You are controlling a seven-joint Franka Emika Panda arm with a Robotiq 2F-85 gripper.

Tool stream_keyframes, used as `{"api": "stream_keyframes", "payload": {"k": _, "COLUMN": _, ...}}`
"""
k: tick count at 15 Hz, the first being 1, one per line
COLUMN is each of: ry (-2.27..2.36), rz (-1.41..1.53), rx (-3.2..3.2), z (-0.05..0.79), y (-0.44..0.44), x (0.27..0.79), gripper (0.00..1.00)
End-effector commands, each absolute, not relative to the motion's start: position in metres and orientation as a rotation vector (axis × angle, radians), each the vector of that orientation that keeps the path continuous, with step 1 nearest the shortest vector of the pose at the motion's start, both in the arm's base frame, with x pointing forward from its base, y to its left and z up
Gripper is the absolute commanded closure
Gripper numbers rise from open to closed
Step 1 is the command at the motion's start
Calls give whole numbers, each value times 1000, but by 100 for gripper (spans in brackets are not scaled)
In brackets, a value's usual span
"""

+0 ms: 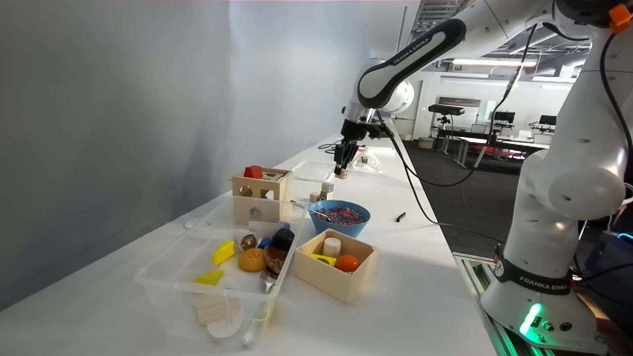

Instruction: Pick up the cube furthest from all the other cubes and stack it on top of the already stacked cubes

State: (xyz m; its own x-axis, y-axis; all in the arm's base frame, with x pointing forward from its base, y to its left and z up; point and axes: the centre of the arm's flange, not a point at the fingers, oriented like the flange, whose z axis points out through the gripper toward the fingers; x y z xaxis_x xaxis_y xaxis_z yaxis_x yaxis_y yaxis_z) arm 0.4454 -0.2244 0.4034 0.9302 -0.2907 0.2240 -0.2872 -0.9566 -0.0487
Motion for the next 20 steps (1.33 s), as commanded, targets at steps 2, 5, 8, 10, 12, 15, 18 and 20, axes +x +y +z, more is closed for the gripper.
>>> {"api": "stream_keyframes", "payload": {"k": 2, "ry": 460, "rz": -360, "rx": -3072, "z": 403, "y": -224, "x": 446, "gripper": 91}}
{"api": "stream_keyframes", "payload": {"k": 5, "ry": 554, "rz": -364, "rx": -3067, "z": 409, "y": -218, "x": 456, "gripper": 91}}
{"api": "stream_keyframes", "payload": {"k": 8, "ry": 659, "rz": -366, "rx": -3068, "z": 415, "y": -214, "x": 467, "gripper": 91}}
{"api": "stream_keyframes", "payload": {"k": 10, "ry": 714, "rz": -352, "rx": -3085, "z": 414, "y": -213, "x": 478, "gripper": 91}}
{"api": "stream_keyframes", "payload": {"k": 12, "ry": 729, "rz": -311, "rx": -3124, "z": 411, "y": -215, "x": 490, "gripper": 91}}
{"api": "stream_keyframes", "payload": {"k": 15, "ry": 760, "rz": -275, "rx": -3111, "z": 405, "y": -218, "x": 502, "gripper": 91}}
{"api": "stream_keyframes", "payload": {"k": 18, "ry": 734, "rz": -306, "rx": -3109, "z": 399, "y": -217, "x": 492, "gripper": 91}}
{"api": "stream_keyframes", "payload": {"k": 20, "ry": 754, "rz": -300, "rx": -3118, "z": 395, "y": -218, "x": 495, "gripper": 91}}
